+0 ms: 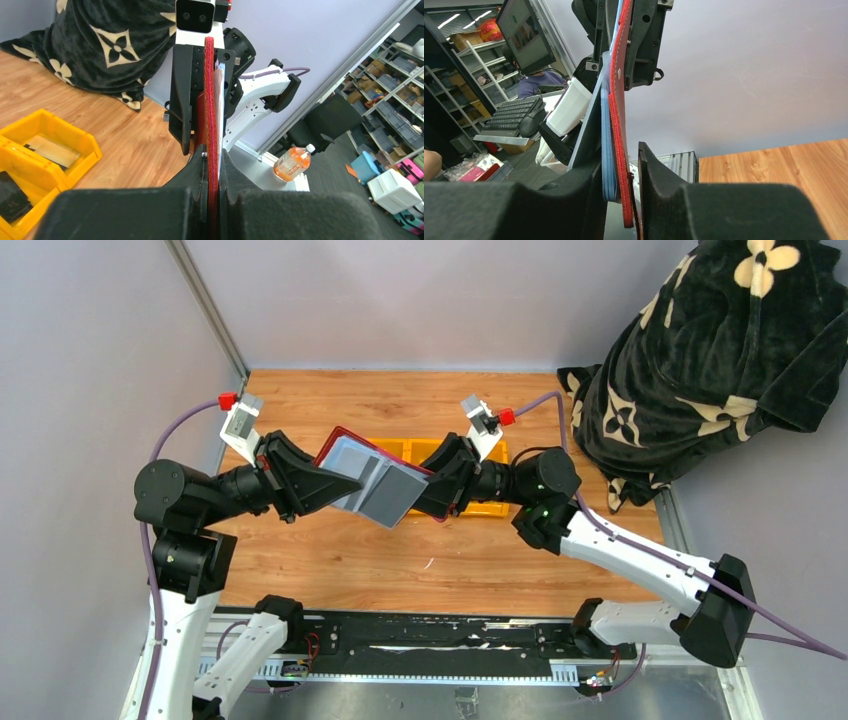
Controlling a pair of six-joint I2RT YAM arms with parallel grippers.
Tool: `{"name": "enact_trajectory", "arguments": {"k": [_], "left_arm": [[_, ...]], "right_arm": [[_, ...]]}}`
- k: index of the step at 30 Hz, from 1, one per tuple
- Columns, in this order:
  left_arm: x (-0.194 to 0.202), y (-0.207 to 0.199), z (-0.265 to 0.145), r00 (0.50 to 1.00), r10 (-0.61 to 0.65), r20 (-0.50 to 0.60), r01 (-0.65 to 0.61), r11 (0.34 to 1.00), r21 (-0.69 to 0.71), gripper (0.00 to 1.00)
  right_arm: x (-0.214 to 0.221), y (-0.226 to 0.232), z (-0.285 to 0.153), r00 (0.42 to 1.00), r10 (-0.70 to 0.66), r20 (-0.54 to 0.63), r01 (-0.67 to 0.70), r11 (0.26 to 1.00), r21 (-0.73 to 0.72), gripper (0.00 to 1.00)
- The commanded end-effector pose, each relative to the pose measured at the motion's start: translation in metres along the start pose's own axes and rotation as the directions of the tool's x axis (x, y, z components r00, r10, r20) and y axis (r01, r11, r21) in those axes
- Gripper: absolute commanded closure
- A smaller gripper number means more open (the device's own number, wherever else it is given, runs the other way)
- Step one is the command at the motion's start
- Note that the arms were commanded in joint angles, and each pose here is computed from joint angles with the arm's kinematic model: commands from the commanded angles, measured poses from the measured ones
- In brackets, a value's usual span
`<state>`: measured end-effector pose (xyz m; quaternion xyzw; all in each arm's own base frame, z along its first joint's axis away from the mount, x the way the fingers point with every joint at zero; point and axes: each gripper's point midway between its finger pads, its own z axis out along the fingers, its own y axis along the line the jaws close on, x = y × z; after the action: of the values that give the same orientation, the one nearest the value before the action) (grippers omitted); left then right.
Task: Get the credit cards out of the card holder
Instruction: Remove the credit card from the card holder.
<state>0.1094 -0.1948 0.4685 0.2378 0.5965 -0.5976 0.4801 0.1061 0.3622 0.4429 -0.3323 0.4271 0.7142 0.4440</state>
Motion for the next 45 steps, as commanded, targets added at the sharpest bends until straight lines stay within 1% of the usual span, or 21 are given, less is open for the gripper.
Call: {"name": "enact_trajectory", "arguments": {"k": [1, 2, 3, 5, 6, 7, 8, 11, 14, 15, 18, 21, 26, 30, 32, 35, 37, 39, 40, 43, 45], "left_arm": [[-0.001, -0.012, -0.004, 0.999, 0.052, 0.004, -0.052, 0.998, 0.019, 1.0], [0.0, -0.008, -0.004, 0.998, 0.062, 0.003, -0.062, 0.998, 0.007, 0.98], [0.002, -0.003, -0.004, 0.997, 0.081, 0.002, -0.081, 0.997, -0.009, 0.85], [0.007, 0.006, -0.006, 0.988, 0.151, -0.011, -0.152, 0.988, -0.039, 0.48], [0.009, 0.013, -0.008, 0.978, 0.208, -0.019, -0.209, 0.975, -0.071, 0.25], [0.011, 0.022, -0.012, 0.966, 0.257, -0.033, -0.259, 0.959, -0.115, 0.15], [0.012, 0.032, -0.016, 0.952, 0.303, -0.043, -0.306, 0.936, -0.173, 0.07], [0.016, 0.044, -0.027, 0.878, 0.47, -0.086, -0.477, 0.852, -0.217, 0.0], [0.024, 0.052, -0.033, 0.789, 0.602, -0.124, -0.614, 0.762, -0.205, 0.0], [0.024, 0.055, -0.035, 0.763, 0.633, -0.129, -0.645, 0.734, -0.213, 0.0], [0.026, 0.064, -0.039, 0.695, 0.703, -0.149, -0.716, 0.66, -0.226, 0.0], [0.03, 0.077, -0.041, 0.671, 0.727, -0.145, -0.735, 0.629, -0.254, 0.0], [0.022, 0.1, -0.045, 0.665, 0.736, -0.126, -0.721, 0.589, -0.364, 0.0], [0.026, 0.098, -0.041, 0.709, 0.701, -0.079, -0.677, 0.645, -0.353, 0.0], [0.027, 0.101, -0.042, 0.714, 0.694, -0.088, -0.672, 0.644, -0.366, 0.0], [0.026, 0.104, -0.049, 0.699, 0.704, -0.13, -0.688, 0.61, -0.393, 0.03], [0.031, 0.102, -0.054, 0.681, 0.713, -0.169, -0.711, 0.589, -0.383, 0.06], [0.039, 0.096, -0.056, 0.675, 0.713, -0.187, -0.724, 0.593, -0.353, 0.08], [0.042, 0.089, -0.057, 0.669, 0.719, -0.19, -0.733, 0.594, -0.331, 0.1], [0.053, 0.075, -0.056, 0.683, 0.7, -0.207, -0.728, 0.635, -0.257, 0.13], [0.057, 0.069, -0.055, 0.708, 0.673, -0.214, -0.706, 0.669, -0.233, 0.19]], "right_arm": [[-0.015, 0.021, 0.012, 0.998, -0.031, 0.053, 0.035, 0.997, -0.071, 0.71], [-0.014, 0.023, 0.015, 0.998, -0.027, 0.052, 0.031, 0.996, -0.078, 0.76], [-0.01, 0.024, 0.019, 0.999, -0.016, 0.04, 0.019, 0.997, -0.078, 0.84], [-0.001, 0.013, 0.029, 0.999, 0.032, -0.012, -0.032, 0.999, -0.024, 1.0], [0.001, 0.004, 0.033, 0.998, 0.058, -0.039, -0.056, 0.998, 0.036, 1.0], [0.006, -0.011, 0.034, 0.995, 0.074, -0.063, -0.066, 0.99, 0.128, 1.0], [0.014, -0.022, 0.033, 0.992, 0.073, -0.102, -0.051, 0.978, 0.205, 1.0], [0.031, -0.062, 0.016, 0.975, 0.033, -0.221, 0.077, 0.879, 0.47, 1.0], [0.038, -0.088, -0.001, 0.939, -0.011, -0.345, 0.24, 0.739, 0.629, 1.0], [0.04, -0.095, -0.008, 0.911, -0.034, -0.411, 0.321, 0.685, 0.654, 1.0], [0.028, -0.103, -0.006, 0.871, -0.089, -0.483, 0.444, 0.562, 0.698, 1.0], [0.023, -0.103, 0.009, 0.844, -0.144, -0.516, 0.509, 0.514, 0.69, 1.0], [0.021, -0.096, 0.04, 0.763, -0.228, -0.604, 0.638, 0.412, 0.65, 1.0], [0.02, -0.09, 0.06, 0.728, -0.27, -0.63, 0.682, 0.372, 0.63, 1.0], [0.025, -0.087, 0.069, 0.723, -0.281, -0.631, 0.687, 0.392, 0.613, 1.0], [0.026, -0.084, 0.062, 0.722, -0.278, -0.633, 0.687, 0.397, 0.609, 1.0], [0.025, -0.079, 0.057, 0.736, -0.29, -0.612, 0.671, 0.434, 0.601, 1.0], [0.026, -0.071, 0.053, 0.759, -0.305, -0.575, 0.641, 0.503, 0.58, 1.0], [0.029, -0.064, 0.054, 0.774, -0.308, -0.553, 0.614, 0.579, 0.537, 1.0], [0.038, -0.052, 0.044, 0.826, -0.247, -0.507, 0.499, 0.738, 0.454, 1.0], [0.036, -0.044, 0.034, 0.853, -0.215, -0.476, 0.434, 0.797, 0.419, 1.0]]}}
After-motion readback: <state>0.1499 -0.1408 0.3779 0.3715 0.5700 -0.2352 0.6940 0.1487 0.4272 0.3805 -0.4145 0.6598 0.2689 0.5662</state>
